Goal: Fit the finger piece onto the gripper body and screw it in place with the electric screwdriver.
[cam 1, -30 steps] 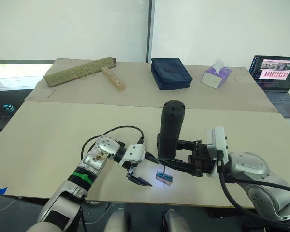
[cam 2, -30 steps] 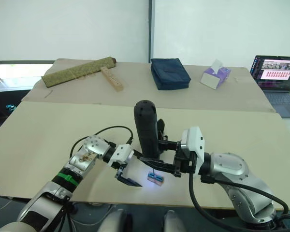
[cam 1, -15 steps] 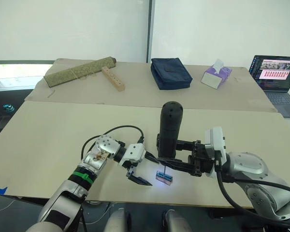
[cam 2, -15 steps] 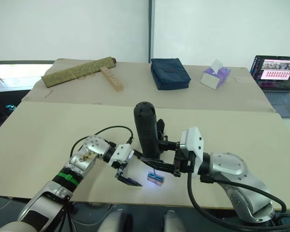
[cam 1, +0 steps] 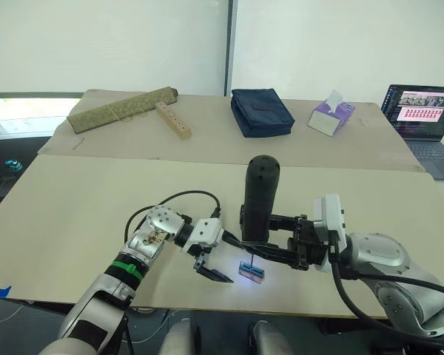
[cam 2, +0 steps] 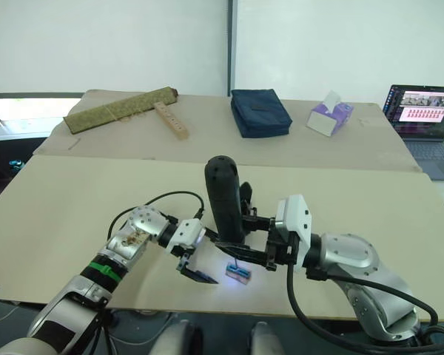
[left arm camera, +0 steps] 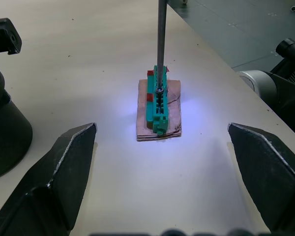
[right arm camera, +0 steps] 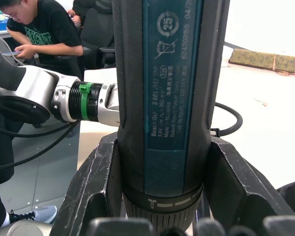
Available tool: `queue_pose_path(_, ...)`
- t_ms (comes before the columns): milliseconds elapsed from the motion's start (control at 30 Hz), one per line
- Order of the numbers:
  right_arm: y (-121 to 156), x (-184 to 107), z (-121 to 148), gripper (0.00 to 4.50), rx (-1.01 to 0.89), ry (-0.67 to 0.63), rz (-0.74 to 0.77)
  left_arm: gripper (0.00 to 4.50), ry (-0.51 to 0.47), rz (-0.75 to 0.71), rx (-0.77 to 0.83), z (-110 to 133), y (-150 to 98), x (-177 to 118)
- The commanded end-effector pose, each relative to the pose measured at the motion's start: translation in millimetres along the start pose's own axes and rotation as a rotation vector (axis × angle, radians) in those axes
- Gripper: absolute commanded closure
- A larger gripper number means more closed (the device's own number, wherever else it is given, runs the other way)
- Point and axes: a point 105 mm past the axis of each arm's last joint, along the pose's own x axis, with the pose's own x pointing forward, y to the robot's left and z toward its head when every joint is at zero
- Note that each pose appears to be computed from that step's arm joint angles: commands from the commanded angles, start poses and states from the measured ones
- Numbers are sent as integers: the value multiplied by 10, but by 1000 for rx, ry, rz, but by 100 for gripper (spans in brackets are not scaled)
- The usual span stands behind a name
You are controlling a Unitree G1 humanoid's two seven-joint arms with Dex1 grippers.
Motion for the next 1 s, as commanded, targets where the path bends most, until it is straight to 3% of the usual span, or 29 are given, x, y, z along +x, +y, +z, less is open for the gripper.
queue_pose_path(33, 35, 4, 106, 259, -48, -36, 21, 0, -10, 10, 45, 90, 56, -18)
queue_pose_path(1000, 30, -4, 129, 259, -43, -26, 29, 0, -8, 6, 50, 99, 63, -23)
